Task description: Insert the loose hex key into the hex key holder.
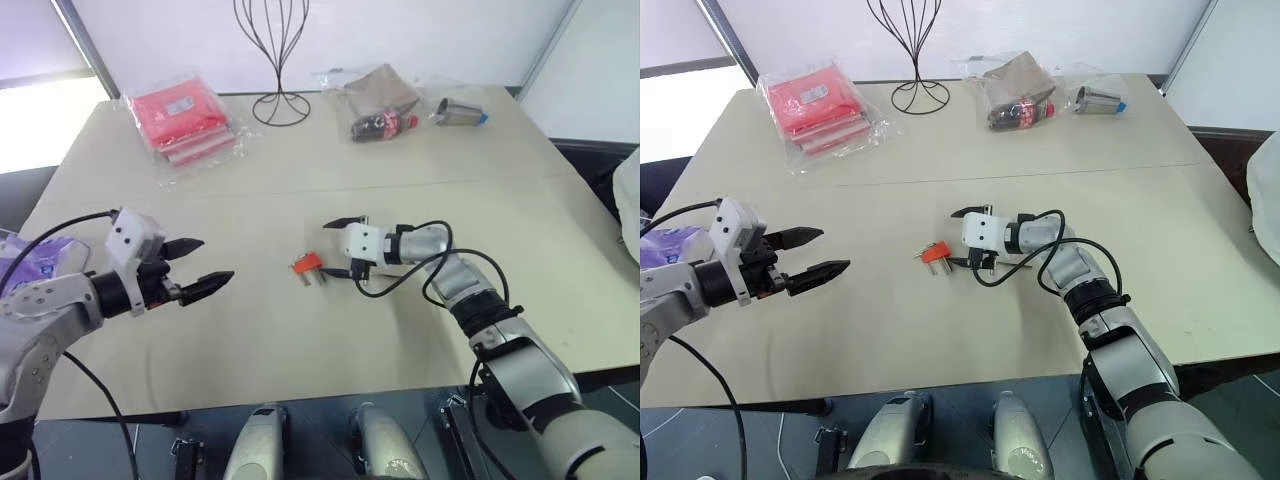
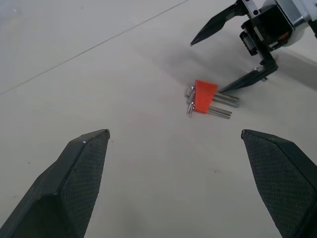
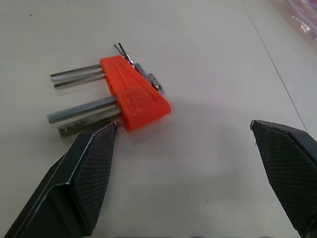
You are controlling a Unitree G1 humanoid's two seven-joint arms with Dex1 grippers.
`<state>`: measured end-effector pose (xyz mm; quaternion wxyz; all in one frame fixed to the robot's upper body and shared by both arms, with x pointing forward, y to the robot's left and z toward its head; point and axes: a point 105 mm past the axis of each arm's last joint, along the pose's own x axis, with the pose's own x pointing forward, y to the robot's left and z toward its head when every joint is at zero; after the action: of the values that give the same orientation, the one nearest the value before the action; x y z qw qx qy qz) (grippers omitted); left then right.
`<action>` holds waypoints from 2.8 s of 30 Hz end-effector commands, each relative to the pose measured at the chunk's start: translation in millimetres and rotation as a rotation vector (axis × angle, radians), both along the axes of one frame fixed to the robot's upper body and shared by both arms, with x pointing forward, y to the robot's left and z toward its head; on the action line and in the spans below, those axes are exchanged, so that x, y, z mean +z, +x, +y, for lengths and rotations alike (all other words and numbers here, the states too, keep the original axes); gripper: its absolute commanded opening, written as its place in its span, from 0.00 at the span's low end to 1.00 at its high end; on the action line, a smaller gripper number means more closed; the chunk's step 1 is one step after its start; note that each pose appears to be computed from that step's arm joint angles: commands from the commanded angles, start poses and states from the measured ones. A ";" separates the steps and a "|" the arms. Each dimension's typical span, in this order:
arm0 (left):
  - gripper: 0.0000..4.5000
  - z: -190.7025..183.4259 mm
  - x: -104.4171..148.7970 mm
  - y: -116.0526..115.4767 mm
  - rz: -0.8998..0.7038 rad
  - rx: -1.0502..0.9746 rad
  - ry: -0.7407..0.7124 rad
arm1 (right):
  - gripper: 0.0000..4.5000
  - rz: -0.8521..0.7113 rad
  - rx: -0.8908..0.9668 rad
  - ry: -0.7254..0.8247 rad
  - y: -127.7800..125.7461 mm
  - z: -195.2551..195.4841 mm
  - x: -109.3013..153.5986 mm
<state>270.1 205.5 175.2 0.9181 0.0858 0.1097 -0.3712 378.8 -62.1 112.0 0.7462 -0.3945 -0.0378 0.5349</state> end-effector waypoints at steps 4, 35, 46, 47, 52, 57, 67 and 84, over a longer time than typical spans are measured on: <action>0.99 -3.3 7.4 -1.8 -0.036 -0.016 0.019 | 1.00 -0.005 -0.006 -0.022 1.5 -6.6 -2.3; 0.99 -8.2 0.4 -4.0 -0.044 -0.003 0.029 | 1.00 0.347 -0.098 0.148 1.4 22.3 -30.5; 1.00 -7.0 0.2 -1.9 -0.058 0.015 0.038 | 0.80 0.426 -0.076 0.105 -12.6 20.0 -51.3; 1.00 -6.9 0.2 -1.6 -0.059 0.015 0.039 | 0.69 0.430 -0.073 0.105 -13.7 20.6 -52.0; 1.00 -6.1 0.7 -0.3 -0.064 0.017 0.043 | 0.22 0.434 -0.066 0.103 -17.2 23.0 -54.1; 1.00 -6.6 -0.1 1.7 -0.061 0.008 0.035 | 0.22 0.275 -0.055 0.096 -12.4 25.4 -38.2; 1.00 -27.5 17.7 24.4 -0.086 -0.137 -0.040 | 0.22 -0.698 -0.015 0.037 -9.9 16.5 85.4; 1.00 -74.1 70.5 71.4 -0.115 -0.400 -0.228 | 0.22 -1.228 0.263 0.036 -55.2 44.4 141.2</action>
<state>344.7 136.1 233.3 0.8448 0.0122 0.0166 -0.5347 331.9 -23.1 237.2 0.5331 -0.6199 -0.4856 0.3094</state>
